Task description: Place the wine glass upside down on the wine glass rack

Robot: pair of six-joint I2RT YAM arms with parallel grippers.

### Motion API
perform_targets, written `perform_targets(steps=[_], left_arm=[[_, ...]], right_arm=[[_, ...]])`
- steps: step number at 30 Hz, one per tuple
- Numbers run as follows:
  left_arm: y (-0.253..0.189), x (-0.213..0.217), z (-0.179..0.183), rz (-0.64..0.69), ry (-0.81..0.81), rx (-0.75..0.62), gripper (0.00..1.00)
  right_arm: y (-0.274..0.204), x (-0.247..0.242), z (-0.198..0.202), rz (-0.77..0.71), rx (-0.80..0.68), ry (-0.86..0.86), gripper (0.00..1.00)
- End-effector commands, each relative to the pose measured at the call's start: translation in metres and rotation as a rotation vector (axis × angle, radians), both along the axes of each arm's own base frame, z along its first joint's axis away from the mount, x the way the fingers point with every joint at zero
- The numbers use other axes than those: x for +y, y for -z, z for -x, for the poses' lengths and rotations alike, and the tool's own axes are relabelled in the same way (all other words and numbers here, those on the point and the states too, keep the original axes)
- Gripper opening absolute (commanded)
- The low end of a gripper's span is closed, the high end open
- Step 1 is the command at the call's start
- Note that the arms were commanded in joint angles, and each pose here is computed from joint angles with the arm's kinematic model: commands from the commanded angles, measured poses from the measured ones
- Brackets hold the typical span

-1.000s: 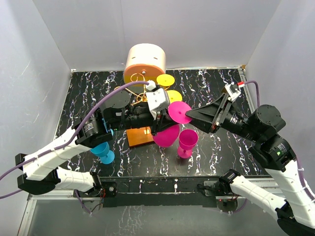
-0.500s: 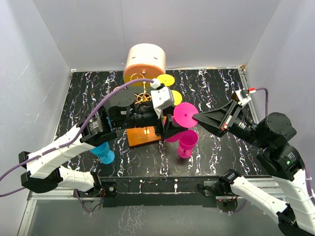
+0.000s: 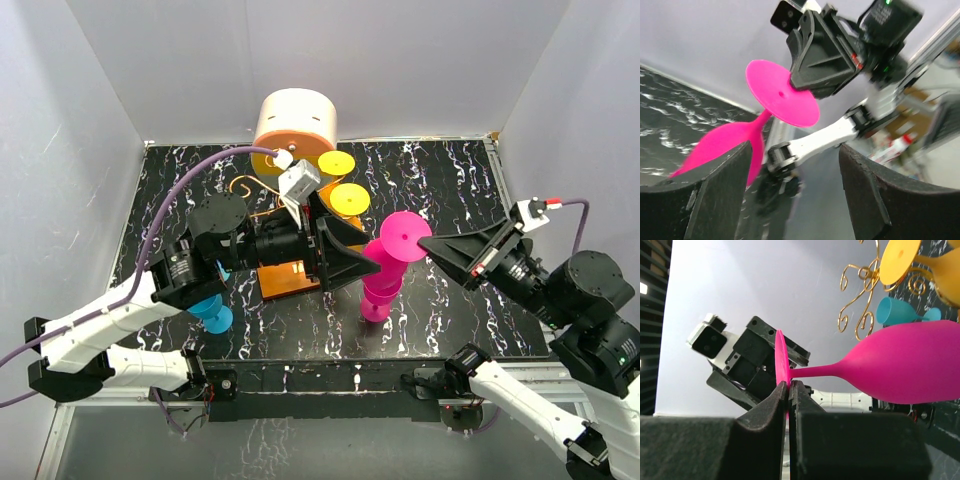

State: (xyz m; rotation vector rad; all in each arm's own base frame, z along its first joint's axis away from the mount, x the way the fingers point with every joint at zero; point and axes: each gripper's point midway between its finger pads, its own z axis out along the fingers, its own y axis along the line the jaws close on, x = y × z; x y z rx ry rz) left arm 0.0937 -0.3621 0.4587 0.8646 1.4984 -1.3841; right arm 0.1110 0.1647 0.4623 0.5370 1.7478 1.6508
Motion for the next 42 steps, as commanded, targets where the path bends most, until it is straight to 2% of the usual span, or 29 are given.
perform_targets(steps=[1,4,6,14,21,30,39,42], left_arm=[[-0.036,-0.003,0.006,0.249,0.009,0.351,0.68],[-0.035,-0.006,-0.007,0.264,-0.072,0.510,0.68],[-0.032,-0.007,-0.016,0.250,-0.124,0.560,0.68],[-0.041,-0.014,-0.025,0.278,-0.154,0.589,0.65],[-0.034,-0.017,-0.040,0.297,-0.219,0.624,0.44],[-0.019,-0.031,-0.039,0.229,-0.181,0.658,0.40],[-0.002,-0.036,-0.041,0.199,-0.167,0.691,0.21],[0.000,-0.036,-0.040,0.202,-0.151,0.704,0.18]], right_arm=[[-0.021,-0.023,0.000,0.009,-0.142,0.111,0.00],[-0.029,-0.026,0.005,0.011,-0.222,0.115,0.00],[-0.031,-0.028,0.007,0.020,-0.252,0.118,0.00],[-0.024,-0.027,0.004,0.102,-0.270,0.120,0.00],[-0.019,-0.017,0.006,0.135,-0.286,0.065,0.00],[-0.015,-0.011,0.004,0.138,-0.292,0.042,0.00],[-0.011,-0.010,-0.002,0.149,-0.283,0.057,0.00],[-0.008,-0.009,-0.005,0.158,-0.272,0.055,0.00]])
